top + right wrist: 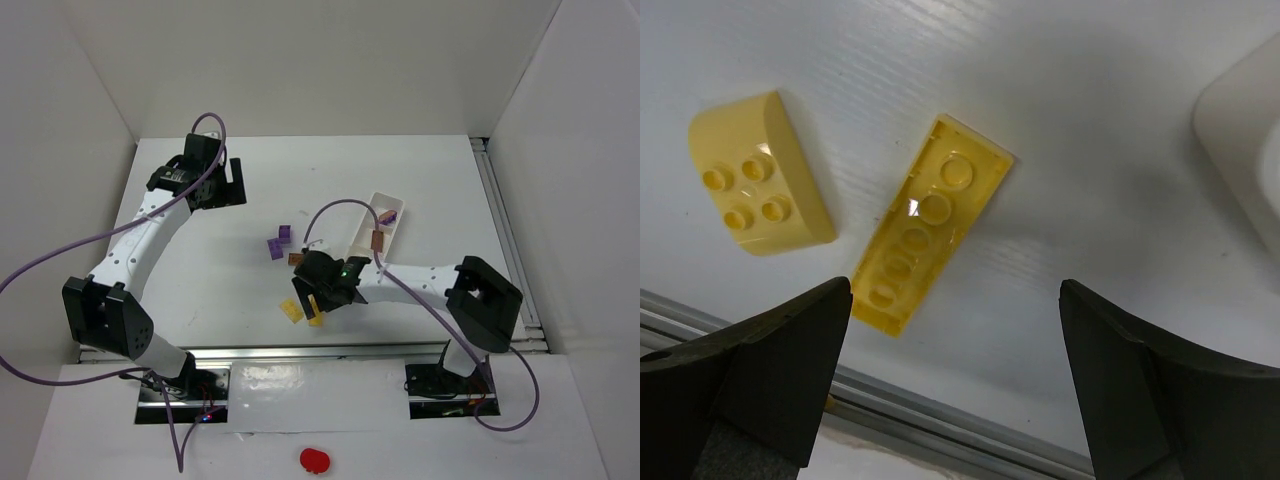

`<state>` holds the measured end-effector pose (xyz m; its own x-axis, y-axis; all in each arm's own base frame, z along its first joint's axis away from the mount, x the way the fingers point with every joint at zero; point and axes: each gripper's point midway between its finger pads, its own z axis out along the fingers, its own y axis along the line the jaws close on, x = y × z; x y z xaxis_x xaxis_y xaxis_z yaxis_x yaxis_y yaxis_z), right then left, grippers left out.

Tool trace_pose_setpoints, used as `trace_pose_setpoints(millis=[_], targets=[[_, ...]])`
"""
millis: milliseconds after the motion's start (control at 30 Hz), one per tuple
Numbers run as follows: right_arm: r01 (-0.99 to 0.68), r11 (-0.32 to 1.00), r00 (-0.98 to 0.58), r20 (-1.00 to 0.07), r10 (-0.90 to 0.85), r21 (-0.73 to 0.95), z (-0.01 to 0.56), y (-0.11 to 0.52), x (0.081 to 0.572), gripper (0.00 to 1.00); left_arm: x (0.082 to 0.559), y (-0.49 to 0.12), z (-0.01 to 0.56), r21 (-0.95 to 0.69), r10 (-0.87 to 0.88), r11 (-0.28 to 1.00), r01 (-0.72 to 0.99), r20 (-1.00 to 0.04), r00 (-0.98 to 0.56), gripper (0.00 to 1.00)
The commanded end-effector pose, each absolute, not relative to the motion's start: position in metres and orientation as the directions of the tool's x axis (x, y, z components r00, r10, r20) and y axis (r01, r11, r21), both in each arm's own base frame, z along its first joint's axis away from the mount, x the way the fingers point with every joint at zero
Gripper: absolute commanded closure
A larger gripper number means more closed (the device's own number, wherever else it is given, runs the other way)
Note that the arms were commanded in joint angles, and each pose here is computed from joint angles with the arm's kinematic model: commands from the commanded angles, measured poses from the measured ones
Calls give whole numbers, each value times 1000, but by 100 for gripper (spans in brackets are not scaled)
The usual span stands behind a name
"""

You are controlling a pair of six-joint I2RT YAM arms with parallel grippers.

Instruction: Sort the legos into containers by color

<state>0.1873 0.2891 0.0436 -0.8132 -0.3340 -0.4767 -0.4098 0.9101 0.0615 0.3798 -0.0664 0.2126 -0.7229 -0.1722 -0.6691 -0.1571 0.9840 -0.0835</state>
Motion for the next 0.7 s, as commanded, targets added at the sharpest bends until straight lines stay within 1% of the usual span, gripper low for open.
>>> trace_pose_setpoints(millis=[0, 33, 167, 233, 300, 333, 433, 467, 667], targets=[[-406, 907, -822, -479, -310, 111, 54, 311, 187, 8, 378, -67, 229, -86, -149, 988, -125, -705, -693, 0], [-416, 905, -822, -461, -333, 88, 44, 309, 186, 8, 378, -67, 229, -86, -149, 988, -125, -705, -693, 0], [-432, 900, -813, -460, -357, 65, 39, 317, 194, 16, 376, -65, 229, -80, -149, 988, -131, -707, -691, 0], [-438, 897, -805, -466, -367, 51, 36, 320, 198, 24, 376, -65, 229, -80, -149, 988, -131, -707, -691, 0], [-438, 898, -810, -450, -376, 38, 27, 319, 197, 33, 376, -65, 229, -80, -149, 988, -131, -707, -691, 0], [-438, 898, -810, -450, -376, 38, 27, 319, 197, 41, 376, -65, 229, -80, -149, 988, -131, -707, -691, 0], [-435, 900, -808, -454, -375, 31, 27, 320, 200, 51, 376, -65, 229, -80, -149, 988, -131, -707, -691, 0], [-435, 900, -808, -454, -375, 31, 27, 320, 200, 53, 376, -65, 229, -80, -149, 988, -131, -707, -691, 0], [-442, 897, -791, -471, -391, -4, 30, 317, 206, 53, 381, -66, 222, -73, -146, 988, -133, -693, -706, 0]])
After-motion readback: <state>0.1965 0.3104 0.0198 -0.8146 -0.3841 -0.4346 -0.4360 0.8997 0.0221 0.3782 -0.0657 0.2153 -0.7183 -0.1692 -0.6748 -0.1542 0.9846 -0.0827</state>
